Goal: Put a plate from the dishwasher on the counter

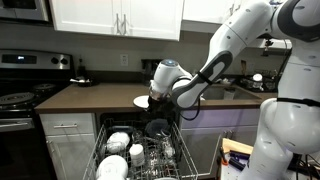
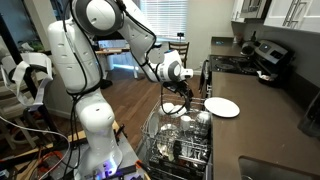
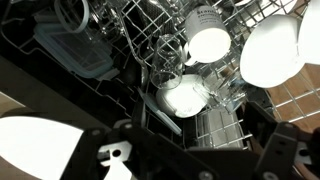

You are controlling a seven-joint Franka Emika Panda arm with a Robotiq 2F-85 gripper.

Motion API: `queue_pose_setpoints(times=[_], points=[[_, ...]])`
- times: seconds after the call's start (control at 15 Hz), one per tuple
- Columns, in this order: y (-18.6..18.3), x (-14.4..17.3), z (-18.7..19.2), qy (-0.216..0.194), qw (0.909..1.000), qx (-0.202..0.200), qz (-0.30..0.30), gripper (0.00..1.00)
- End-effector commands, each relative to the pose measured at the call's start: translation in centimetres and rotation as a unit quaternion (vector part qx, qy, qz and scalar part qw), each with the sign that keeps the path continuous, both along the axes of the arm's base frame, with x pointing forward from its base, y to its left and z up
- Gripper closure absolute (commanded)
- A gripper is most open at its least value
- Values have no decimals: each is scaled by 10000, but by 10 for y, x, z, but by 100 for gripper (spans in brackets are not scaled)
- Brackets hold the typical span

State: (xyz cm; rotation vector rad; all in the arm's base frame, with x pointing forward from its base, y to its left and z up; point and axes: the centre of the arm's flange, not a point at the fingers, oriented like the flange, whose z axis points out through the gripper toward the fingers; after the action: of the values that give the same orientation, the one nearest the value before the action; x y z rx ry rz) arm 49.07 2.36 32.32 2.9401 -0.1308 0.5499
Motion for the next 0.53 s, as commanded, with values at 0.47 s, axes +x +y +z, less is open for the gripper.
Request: queue_pose_setpoints(times=[0.47], points=[[-25,22,10,63,9987,-31,499,0]])
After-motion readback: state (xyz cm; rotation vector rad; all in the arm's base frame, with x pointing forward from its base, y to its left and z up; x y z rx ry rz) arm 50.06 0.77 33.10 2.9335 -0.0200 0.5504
